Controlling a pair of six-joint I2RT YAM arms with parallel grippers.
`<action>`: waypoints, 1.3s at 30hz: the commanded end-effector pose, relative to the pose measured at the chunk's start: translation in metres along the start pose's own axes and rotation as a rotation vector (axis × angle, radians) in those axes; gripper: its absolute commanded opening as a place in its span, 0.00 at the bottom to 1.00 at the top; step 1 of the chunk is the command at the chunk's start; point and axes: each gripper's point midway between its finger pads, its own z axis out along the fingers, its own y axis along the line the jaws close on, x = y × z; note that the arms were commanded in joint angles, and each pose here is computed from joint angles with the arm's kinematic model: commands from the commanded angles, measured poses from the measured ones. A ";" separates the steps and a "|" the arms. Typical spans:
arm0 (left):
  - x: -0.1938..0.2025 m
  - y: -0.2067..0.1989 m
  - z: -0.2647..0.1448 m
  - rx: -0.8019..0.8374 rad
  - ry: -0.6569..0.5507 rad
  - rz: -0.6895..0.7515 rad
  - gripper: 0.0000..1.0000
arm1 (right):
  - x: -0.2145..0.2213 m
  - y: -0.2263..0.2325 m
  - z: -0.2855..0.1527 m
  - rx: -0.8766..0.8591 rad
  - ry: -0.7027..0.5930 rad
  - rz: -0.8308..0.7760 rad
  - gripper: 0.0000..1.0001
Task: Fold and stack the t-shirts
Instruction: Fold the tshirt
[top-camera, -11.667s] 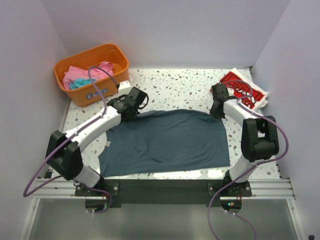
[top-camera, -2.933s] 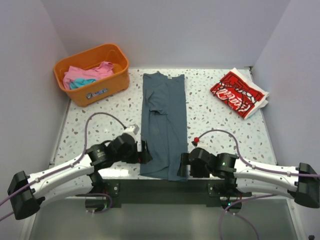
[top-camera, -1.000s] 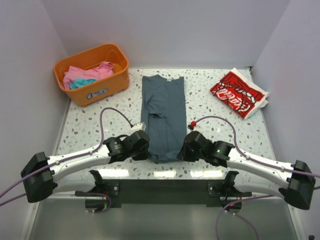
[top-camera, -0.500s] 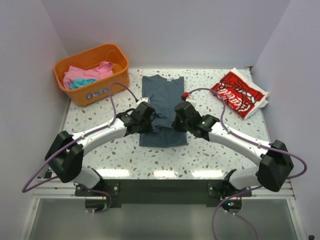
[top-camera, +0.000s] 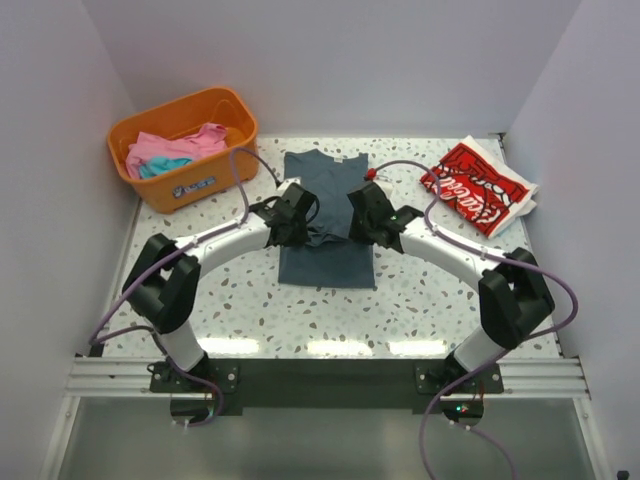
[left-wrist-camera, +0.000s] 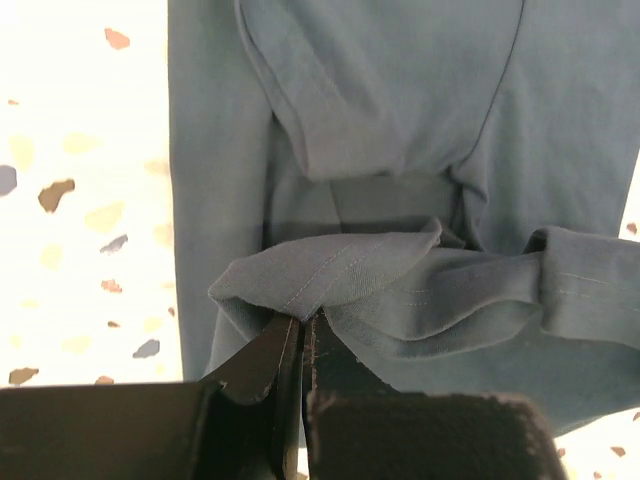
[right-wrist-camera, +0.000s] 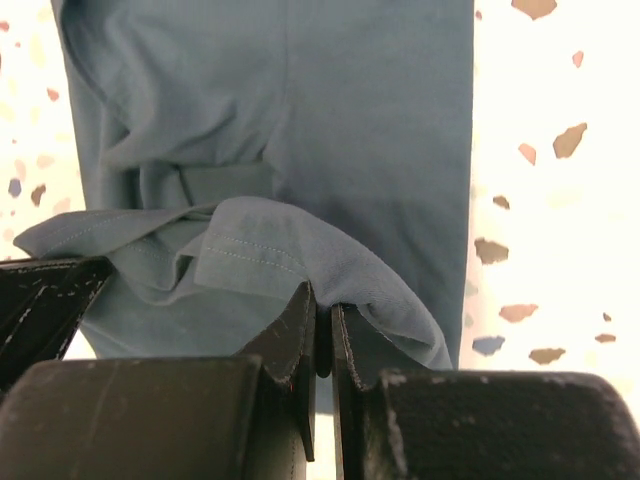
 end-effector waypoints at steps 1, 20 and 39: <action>-0.031 -0.001 0.002 -0.021 -0.072 -0.027 0.00 | -0.026 0.010 0.007 -0.015 -0.059 0.004 0.00; -0.059 -0.001 -0.003 -0.019 -0.119 -0.045 0.99 | -0.044 0.010 0.024 0.020 -0.009 -0.023 0.99; -0.031 0.040 0.013 -0.079 -0.077 -0.022 1.00 | 0.033 -0.023 -0.022 -0.105 0.122 -0.007 0.99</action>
